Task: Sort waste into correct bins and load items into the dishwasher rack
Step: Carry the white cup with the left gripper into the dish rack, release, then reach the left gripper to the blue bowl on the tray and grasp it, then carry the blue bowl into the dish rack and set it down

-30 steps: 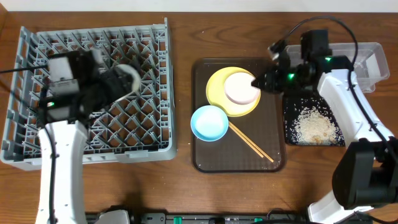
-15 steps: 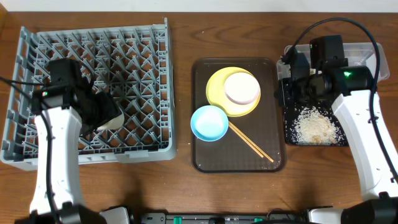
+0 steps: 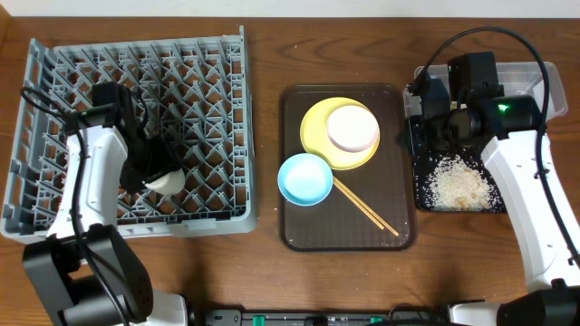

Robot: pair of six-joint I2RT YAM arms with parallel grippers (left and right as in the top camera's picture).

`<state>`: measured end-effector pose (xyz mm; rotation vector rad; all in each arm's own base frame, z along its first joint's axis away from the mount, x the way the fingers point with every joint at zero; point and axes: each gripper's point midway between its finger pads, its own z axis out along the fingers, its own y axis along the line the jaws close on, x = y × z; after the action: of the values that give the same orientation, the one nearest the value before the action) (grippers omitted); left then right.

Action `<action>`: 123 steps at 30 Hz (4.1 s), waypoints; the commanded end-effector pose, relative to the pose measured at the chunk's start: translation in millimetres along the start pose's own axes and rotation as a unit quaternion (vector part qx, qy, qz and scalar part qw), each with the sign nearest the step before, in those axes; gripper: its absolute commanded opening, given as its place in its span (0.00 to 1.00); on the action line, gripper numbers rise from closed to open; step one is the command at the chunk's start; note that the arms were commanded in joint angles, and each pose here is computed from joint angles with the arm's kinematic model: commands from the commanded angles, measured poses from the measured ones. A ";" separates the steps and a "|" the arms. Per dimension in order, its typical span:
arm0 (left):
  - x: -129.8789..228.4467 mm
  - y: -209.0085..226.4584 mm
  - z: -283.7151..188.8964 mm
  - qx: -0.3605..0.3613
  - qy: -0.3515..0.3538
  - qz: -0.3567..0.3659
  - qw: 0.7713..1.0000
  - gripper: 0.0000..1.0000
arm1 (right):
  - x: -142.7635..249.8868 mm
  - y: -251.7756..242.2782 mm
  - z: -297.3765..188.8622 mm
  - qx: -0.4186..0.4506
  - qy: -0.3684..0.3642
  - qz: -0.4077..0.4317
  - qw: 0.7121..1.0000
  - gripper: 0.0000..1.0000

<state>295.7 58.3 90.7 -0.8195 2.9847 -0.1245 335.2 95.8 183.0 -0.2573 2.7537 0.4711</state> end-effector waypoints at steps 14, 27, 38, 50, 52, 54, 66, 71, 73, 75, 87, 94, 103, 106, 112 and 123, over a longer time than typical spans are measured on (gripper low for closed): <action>-0.2 1.0 -31.8 0.007 -0.049 0.008 0.999 0.86 | 1.3 2.6 0.0 0.000 0.003 -0.009 1.000 0.58; 21.1 -56.6 -54.8 0.112 -0.058 0.083 0.989 0.86 | 2.3 2.5 0.0 0.000 0.005 -0.008 1.000 0.59; 79.3 -178.1 -66.6 0.151 -0.117 0.306 0.933 0.80 | 2.3 2.4 0.0 0.000 0.005 -0.008 1.000 0.59; 158.2 -256.5 6.7 0.097 -0.091 0.465 0.875 0.78 | 5.9 -23.5 -2.2 0.074 0.010 0.039 0.996 0.51; 167.1 -262.7 20.8 0.084 -0.088 0.480 0.869 0.78 | 6.1 -23.4 -2.2 0.074 0.010 0.040 0.996 0.52; 176.3 -267.2 34.6 0.077 -0.079 0.493 0.863 0.78 | 6.6 -23.4 -2.2 0.074 0.011 0.040 0.996 0.52; 197.6 -268.7 83.4 0.045 -0.039 0.516 0.855 0.40 | 6.9 -23.4 -2.2 0.074 0.012 0.040 0.996 0.52; 198.8 -268.4 83.4 0.044 -0.038 0.516 0.855 0.15 | 7.0 -23.4 -2.2 0.074 0.012 0.040 0.996 0.52; 199.0 -267.5 83.4 0.043 -0.036 0.512 0.857 0.08 | 7.7 -23.4 -2.2 0.074 0.013 0.040 0.996 0.52; 199.5 -266.2 81.1 0.043 -0.035 0.511 0.858 0.06 | 8.3 -23.4 -2.2 0.074 0.015 0.040 0.996 0.52; 188.2 -269.3 -38.2 0.139 -0.084 0.515 0.842 0.06 | 8.7 -23.4 -2.2 0.074 0.015 0.040 0.996 0.52; 114.0 -248.0 -112.1 0.265 -0.126 0.432 0.853 0.06 | 8.9 -23.4 -2.3 0.074 0.016 0.041 0.996 0.52; 4.5 -186.0 -156.2 0.476 -0.123 0.272 0.827 0.06 | 8.4 -23.4 -2.2 0.074 0.015 0.040 0.996 0.52; -15.7 -167.8 -162.0 0.538 -0.107 0.232 0.803 0.06 | 7.9 -23.4 -2.2 0.074 0.014 0.040 0.996 0.52; -43.6 -146.2 -139.0 0.578 -0.073 0.173 0.794 0.06 | 8.3 -23.4 -2.2 0.074 0.015 0.040 0.996 0.52; -58.9 -134.2 -121.6 0.584 -0.064 0.144 0.796 0.06 | 7.4 -23.4 -2.2 0.074 0.013 0.040 0.996 0.52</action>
<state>408.0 -16.2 214.3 -0.2190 2.1847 -1.5365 332.5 72.2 174.8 -0.1312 2.8158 0.2932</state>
